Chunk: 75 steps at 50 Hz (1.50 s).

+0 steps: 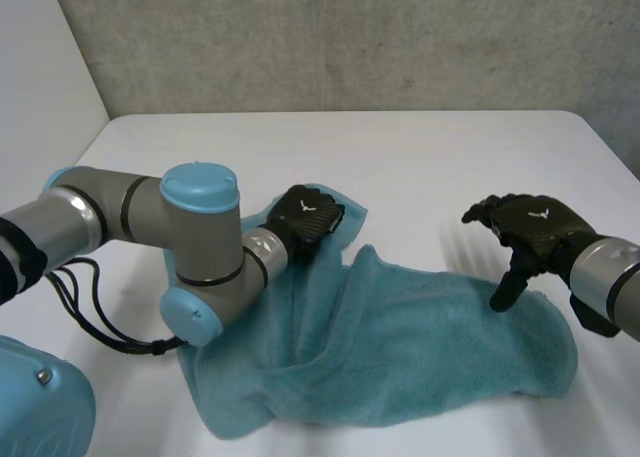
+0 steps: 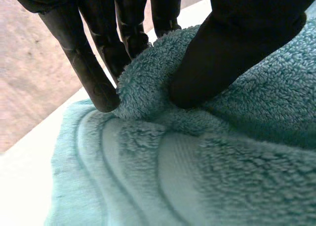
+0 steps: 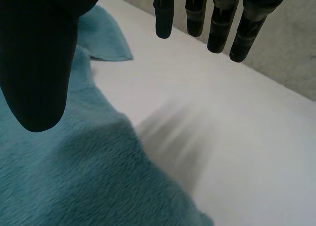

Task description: Fold the laundry

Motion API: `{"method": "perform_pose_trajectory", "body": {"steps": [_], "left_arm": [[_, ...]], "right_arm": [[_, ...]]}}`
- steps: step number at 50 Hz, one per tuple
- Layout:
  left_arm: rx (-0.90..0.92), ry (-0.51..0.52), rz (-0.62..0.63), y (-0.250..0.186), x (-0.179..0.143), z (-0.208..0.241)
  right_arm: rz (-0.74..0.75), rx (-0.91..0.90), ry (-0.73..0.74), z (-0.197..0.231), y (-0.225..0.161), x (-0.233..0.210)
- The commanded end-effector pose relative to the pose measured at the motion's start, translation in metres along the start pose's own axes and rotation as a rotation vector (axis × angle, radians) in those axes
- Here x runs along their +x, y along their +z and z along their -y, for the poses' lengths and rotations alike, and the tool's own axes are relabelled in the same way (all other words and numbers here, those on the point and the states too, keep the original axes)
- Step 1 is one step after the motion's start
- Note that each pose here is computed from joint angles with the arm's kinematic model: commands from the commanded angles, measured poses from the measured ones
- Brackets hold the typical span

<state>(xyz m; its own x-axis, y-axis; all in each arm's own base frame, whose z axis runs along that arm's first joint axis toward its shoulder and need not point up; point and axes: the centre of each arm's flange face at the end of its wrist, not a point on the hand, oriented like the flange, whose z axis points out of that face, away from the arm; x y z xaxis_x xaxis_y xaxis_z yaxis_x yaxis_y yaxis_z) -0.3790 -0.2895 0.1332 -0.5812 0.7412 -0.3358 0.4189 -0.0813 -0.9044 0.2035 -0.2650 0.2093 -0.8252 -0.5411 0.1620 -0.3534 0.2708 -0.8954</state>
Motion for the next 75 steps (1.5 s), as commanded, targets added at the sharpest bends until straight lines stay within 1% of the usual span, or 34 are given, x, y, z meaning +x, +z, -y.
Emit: {"method": "perform_pose_trajectory", "body": {"steps": [1,4,9,14,19,23,28,31,32,33,34,35,36,37,38,39,41,43,47,50,54,56,57,58,59,60,61,62,63,64,67,68,72,75], "left_arm": [[0.064,0.127,0.084,-0.026,-0.013,0.033],[0.155,0.158,0.124,-0.045,-0.017,0.060],[0.251,0.183,0.172,-0.079,-0.022,0.094],[0.302,0.217,0.202,-0.108,-0.025,0.116],[0.337,0.279,0.229,-0.129,-0.027,0.132],[0.350,0.355,0.264,-0.138,-0.031,0.139],[0.376,0.384,0.290,-0.139,-0.036,0.145],[0.421,0.394,0.342,-0.136,-0.050,0.157],[0.421,0.394,0.342,-0.136,-0.051,0.157],[0.448,0.400,0.384,-0.131,-0.064,0.165],[0.472,0.406,0.430,-0.122,-0.080,0.171],[0.473,0.406,0.430,-0.122,-0.080,0.171],[0.484,0.418,0.476,-0.108,-0.099,0.172],[0.517,0.428,0.531,-0.099,-0.118,0.180],[0.517,0.428,0.531,-0.098,-0.118,0.180],[0.569,0.439,0.589,-0.095,-0.135,0.194],[0.632,0.452,0.638,-0.095,-0.148,0.209],[0.696,0.456,0.692,-0.100,-0.157,0.224],[0.834,0.382,0.796,-0.115,-0.167,0.244],[0.832,0.335,0.788,-0.126,-0.160,0.235],[0.751,0.294,0.730,-0.130,-0.142,0.209],[0.609,0.258,0.646,-0.131,-0.115,0.165],[0.608,0.258,0.646,-0.131,-0.115,0.164],[0.538,0.241,0.603,-0.134,-0.100,0.142],[0.537,0.241,0.602,-0.134,-0.100,0.142],[0.458,0.223,0.555,-0.137,-0.083,0.115],[0.384,0.206,0.508,-0.139,-0.067,0.090],[0.384,0.205,0.507,-0.139,-0.067,0.090],[0.314,0.180,0.458,-0.143,-0.050,0.065],[0.252,0.147,0.415,-0.147,-0.036,0.044],[0.182,0.100,0.372,-0.150,-0.022,0.021],[0.111,0.050,0.336,-0.151,-0.009,0.000],[-0.046,-0.079,0.260,-0.157,0.019,-0.029],[-0.085,-0.105,0.255,-0.160,0.021,-0.032]], "right_arm": [[-0.009,0.032,0.003,0.014,0.018,0.009],[-0.006,0.044,0.023,0.022,0.030,0.013],[0.092,0.009,0.087,0.022,0.054,-0.002],[0.362,-0.084,0.184,0.016,0.074,-0.034],[0.516,-0.154,0.233,0.006,0.082,-0.054],[0.542,-0.165,0.228,0.005,0.091,-0.064],[0.499,-0.110,0.209,0.015,0.108,-0.060],[0.361,0.048,0.168,0.051,0.121,-0.040],[0.269,0.144,0.144,0.071,0.125,-0.027],[0.170,0.255,0.118,0.097,0.125,-0.012],[0.169,0.256,0.118,0.097,0.124,-0.012],[0.088,0.376,0.095,0.128,0.116,0.001],[0.088,0.377,0.095,0.128,0.116,0.001],[0.011,0.511,0.064,0.163,0.098,0.013],[-0.034,0.655,0.049,0.197,0.074,0.017],[-0.034,0.656,0.049,0.198,0.074,0.017],[-0.088,0.876,-0.004,0.242,0.032,0.023],[-0.098,0.944,-0.019,0.251,0.016,0.022],[-0.117,1.044,-0.053,0.260,-0.015,0.021],[-0.097,1.041,-0.058,0.247,-0.028,0.012],[-0.059,0.877,-0.054,0.198,-0.010,-0.002],[-0.057,0.810,-0.062,0.180,-0.005,-0.005],[-0.054,0.723,-0.072,0.158,0.001,-0.010],[-0.054,0.722,-0.072,0.158,0.001,-0.010],[-0.047,0.633,-0.082,0.133,0.008,-0.015],[-0.040,0.550,-0.091,0.110,0.014,-0.019],[-0.040,0.549,-0.091,0.110,0.014,-0.019],[-0.026,0.470,-0.100,0.088,0.019,-0.024],[-0.026,0.469,-0.100,0.087,0.019,-0.024],[-0.011,0.396,-0.109,0.064,0.027,-0.029],[0.028,0.249,-0.117,0.019,0.047,-0.041],[0.045,0.193,-0.116,0.002,0.055,-0.045],[0.059,0.109,-0.103,-0.022,0.063,-0.048],[0.058,0.065,-0.089,-0.028,0.062,-0.048]]}}
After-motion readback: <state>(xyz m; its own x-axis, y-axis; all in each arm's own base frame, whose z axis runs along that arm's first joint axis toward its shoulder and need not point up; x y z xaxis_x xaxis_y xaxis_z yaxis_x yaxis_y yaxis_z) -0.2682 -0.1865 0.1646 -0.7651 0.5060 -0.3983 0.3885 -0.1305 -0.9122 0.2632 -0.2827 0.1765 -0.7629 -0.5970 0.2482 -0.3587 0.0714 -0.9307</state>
